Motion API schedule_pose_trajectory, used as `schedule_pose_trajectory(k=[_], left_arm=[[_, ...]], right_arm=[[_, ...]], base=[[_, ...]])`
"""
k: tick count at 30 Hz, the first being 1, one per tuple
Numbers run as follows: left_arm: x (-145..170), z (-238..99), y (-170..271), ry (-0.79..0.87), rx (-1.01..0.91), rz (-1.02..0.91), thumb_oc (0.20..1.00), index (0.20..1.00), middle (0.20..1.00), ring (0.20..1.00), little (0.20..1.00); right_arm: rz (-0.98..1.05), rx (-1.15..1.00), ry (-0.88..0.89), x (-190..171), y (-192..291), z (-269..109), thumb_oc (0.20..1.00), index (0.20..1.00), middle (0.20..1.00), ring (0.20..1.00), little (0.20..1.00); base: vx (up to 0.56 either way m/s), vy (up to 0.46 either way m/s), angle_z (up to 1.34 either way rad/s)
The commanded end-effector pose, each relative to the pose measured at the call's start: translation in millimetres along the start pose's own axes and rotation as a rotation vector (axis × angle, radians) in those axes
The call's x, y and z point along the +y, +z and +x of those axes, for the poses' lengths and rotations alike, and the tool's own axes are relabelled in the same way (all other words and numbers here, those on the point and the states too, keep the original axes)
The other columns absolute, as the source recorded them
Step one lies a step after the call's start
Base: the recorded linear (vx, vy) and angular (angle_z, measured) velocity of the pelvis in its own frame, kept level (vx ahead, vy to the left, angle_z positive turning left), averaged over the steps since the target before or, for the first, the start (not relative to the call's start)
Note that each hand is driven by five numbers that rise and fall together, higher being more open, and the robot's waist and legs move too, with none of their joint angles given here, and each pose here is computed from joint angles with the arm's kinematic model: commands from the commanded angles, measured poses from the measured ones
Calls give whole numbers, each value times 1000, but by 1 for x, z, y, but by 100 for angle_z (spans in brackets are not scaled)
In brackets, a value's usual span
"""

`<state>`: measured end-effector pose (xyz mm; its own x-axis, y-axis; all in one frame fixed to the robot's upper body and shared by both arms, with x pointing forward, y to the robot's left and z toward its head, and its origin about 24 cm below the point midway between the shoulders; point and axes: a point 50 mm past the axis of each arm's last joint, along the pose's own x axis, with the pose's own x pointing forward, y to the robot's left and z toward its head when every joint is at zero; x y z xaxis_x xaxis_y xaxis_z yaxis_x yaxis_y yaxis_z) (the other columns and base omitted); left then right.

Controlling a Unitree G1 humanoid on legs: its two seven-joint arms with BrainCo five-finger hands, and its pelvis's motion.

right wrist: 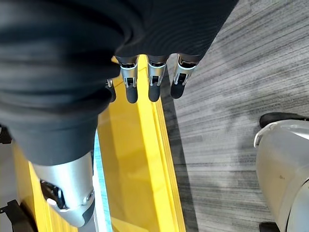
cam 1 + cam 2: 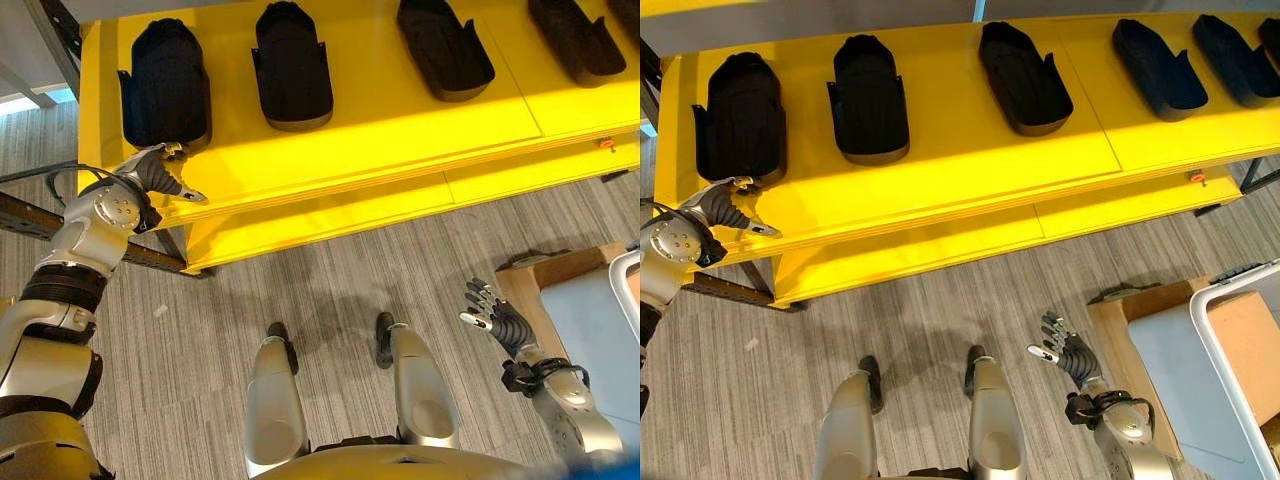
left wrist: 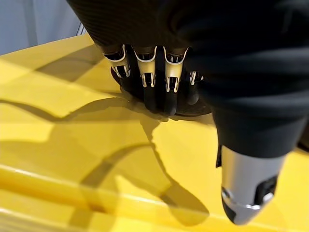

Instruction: Move parts from the plastic box to the shelf.

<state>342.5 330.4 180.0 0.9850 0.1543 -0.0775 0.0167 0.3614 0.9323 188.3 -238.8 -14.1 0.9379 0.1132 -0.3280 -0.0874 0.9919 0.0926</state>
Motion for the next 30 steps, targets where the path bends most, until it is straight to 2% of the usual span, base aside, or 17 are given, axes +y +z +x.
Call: schedule_pose_trajectory(k=[1,30], left_arm=[[30,-2,-2,112,6,13,1000,1000,1000,1000,1000],[32,-2,-9,128,36,-8,1000,1000,1000,1000,1000]], right_arm=[[6,-43,-32,-13,6,-13,1000,1000,1000,1000,1000],[10,-22,-27,-13,1,-14,1000,1000,1000,1000,1000]], base=[[0,0,0],[0,0,0]])
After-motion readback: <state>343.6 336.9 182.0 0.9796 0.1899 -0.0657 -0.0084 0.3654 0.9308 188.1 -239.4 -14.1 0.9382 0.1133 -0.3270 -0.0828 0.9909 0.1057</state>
